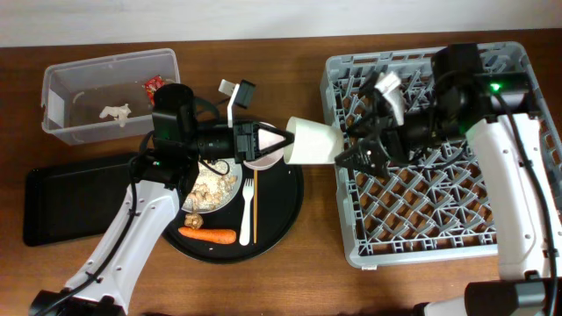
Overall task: Sort waste into correct bins and load items into the dishwasher rack
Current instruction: 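Hand the white cup from the left gripper to the right gripper, then place the white cup upside down in the rack beside the blue cup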
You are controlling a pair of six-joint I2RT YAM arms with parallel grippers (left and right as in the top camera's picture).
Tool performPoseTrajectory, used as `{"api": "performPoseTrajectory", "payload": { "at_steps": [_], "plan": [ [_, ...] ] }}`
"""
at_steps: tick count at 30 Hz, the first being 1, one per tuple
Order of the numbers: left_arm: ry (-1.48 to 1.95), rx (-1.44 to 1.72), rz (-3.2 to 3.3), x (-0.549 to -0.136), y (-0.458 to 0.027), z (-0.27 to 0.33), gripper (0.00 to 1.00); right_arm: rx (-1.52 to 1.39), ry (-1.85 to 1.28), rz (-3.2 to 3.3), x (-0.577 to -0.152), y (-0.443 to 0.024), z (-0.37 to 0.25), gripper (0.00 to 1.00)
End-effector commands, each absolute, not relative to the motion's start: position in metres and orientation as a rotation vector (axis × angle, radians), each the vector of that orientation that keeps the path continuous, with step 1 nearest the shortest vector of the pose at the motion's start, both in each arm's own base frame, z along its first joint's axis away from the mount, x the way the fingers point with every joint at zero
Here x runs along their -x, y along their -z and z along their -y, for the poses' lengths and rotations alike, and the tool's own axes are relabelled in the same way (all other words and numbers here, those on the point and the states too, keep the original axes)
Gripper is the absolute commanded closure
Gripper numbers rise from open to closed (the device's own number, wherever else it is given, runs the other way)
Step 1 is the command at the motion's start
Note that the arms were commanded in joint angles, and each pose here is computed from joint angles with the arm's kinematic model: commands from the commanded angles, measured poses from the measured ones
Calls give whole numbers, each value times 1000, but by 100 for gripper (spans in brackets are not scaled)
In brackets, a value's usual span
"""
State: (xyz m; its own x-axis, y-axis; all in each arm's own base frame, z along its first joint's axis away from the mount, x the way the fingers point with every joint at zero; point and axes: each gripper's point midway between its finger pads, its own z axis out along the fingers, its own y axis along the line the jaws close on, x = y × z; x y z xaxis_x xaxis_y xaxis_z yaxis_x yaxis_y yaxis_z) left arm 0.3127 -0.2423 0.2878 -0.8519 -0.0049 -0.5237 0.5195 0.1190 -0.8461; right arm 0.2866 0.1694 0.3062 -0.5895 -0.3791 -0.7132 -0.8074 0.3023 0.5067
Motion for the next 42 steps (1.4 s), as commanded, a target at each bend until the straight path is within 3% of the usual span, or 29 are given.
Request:
{"api": "performPoseTrajectory", "payload": {
  "at_steps": [1, 7, 12, 20, 21, 24, 26, 29, 36, 42],
  "plan": [
    [1831, -530, -1995, -306, -298, 244, 100, 1165, -1270, -1972, -275, -321, -191, 1],
    [1859, -540, -1999, -301, -299, 245, 100, 1243, -1286, -1917, -267, -323, -209, 2],
    [1859, -540, -1999, -301, -299, 245, 100, 1250, -1270, -1921, -268, -322, -208, 30],
    [1859, -541, -1999, -301, -299, 245, 100, 1258, -1253, -1899, -271, -323, -209, 34],
    [1860, -541, -1999, -301, -299, 245, 95, 1258, -1252, -1899, -271, -323, -209, 35],
    [1860, -542, -1999, -301, -299, 245, 63, 1244, -1212, -1969, -274, -315, -205, 35],
    [1848, -559, -1988, -301, -298, 245, 55, 1202, -1138, -2100, -279, -301, -197, 35],
    [1792, -564, -2004, -303, -287, 244, 53, 1072, -945, -2361, -292, -275, -174, 36],
    [1077, -168, -2509, -330, -167, 191, 49, 518, -572, -2745, -320, -245, -91, 36],
    [449, 76, -2727, -327, -116, 115, 47, -16, -406, -2807, -331, -250, -8, 39]
  ]
}}
